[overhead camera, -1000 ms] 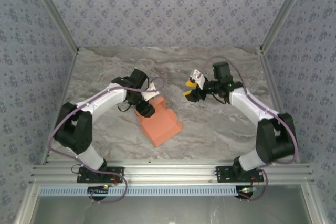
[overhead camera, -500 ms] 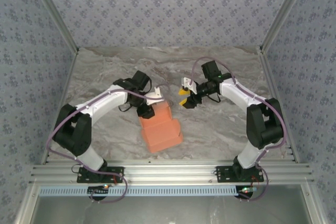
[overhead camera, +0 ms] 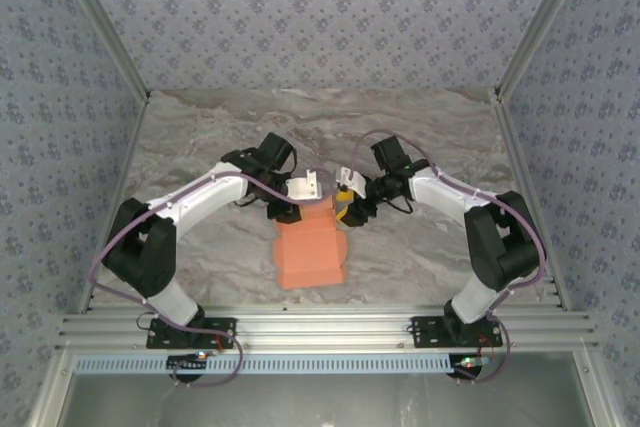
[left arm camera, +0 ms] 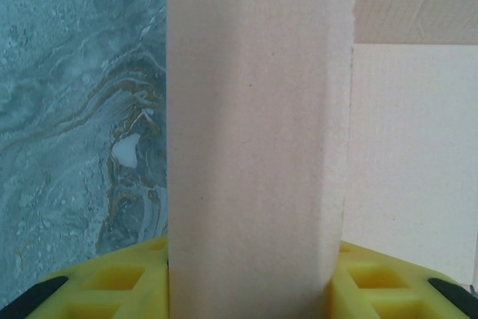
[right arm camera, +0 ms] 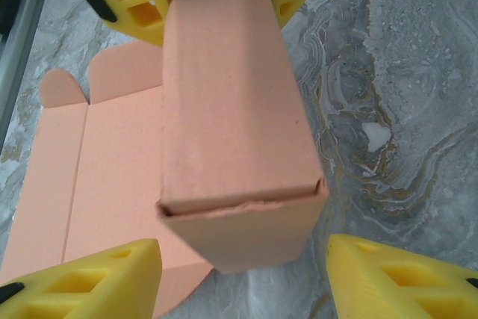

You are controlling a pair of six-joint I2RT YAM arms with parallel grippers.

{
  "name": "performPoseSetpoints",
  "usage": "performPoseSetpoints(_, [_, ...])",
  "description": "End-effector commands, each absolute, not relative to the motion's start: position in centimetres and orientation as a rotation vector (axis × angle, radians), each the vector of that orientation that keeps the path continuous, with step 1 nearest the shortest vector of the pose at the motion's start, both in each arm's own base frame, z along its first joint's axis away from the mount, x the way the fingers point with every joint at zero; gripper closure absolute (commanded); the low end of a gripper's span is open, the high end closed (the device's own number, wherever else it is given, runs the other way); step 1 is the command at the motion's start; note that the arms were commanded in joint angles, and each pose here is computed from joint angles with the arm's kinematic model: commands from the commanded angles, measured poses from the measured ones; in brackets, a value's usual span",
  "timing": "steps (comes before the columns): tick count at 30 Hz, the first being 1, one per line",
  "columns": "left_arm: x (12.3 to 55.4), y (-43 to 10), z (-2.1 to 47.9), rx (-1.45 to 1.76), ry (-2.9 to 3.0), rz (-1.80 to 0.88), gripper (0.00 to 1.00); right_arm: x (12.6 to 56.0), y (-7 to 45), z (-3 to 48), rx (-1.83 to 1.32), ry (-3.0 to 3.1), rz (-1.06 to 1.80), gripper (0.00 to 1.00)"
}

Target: Fold the paper box

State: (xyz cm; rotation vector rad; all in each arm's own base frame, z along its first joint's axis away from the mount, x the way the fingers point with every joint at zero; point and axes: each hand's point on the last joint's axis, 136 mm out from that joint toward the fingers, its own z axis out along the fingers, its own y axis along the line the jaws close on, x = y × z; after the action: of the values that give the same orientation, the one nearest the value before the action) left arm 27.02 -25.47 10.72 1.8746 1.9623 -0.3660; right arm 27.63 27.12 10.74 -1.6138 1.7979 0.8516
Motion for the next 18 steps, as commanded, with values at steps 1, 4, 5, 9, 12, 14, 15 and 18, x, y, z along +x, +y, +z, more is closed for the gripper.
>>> performPoseSetpoints(1, [26.2, -26.3, 12.0, 1.91, 1.834, -0.408, 0.57, 28.0, 27.8, 10.6, -1.579, 1.818, 0.811, 0.38])
performPoseSetpoints(4, [25.9, -26.4, 12.0, 1.914, 1.823, -0.424, 0.58, 27.8, 28.3, 10.4, -1.588, 1.801, 0.819, 0.37])
performPoseSetpoints(5, [25.9, -26.4, 12.0, 1.912, 1.823, -0.425, 0.57, 27.6, 28.5, 10.5, -1.59, 1.794, 0.841, 0.38])
performPoseSetpoints(9, [25.7, -26.4, 11.9, 1.909, 1.821, -0.434, 0.58, 27.0, 28.9, 10.3, -1.626, 1.767, 0.853, 0.46])
performPoseSetpoints(12, [25.7, -26.5, 11.7, 1.91, 1.823, -0.441, 0.58, 26.9, 28.6, 9.8, -1.63, 1.791, 0.857, 0.64])
performPoseSetpoints(14, [25.6, -26.6, 11.8, 1.906, 1.821, -0.449, 0.57, 27.0, 28.4, 9.5, -1.631, 1.801, 0.84, 0.67])
performPoseSetpoints(15, [25.6, -26.6, 11.9, 1.904, 1.818, -0.459, 0.57, 27.1, 28.3, 9.3, -1.628, 1.805, 0.829, 0.67])
performPoseSetpoints(18, [25.5, -26.8, 11.9, 1.901, 1.821, -0.474, 0.57, 27.3, 28.3, 9.2, -1.61, 1.798, 0.8, 0.67])
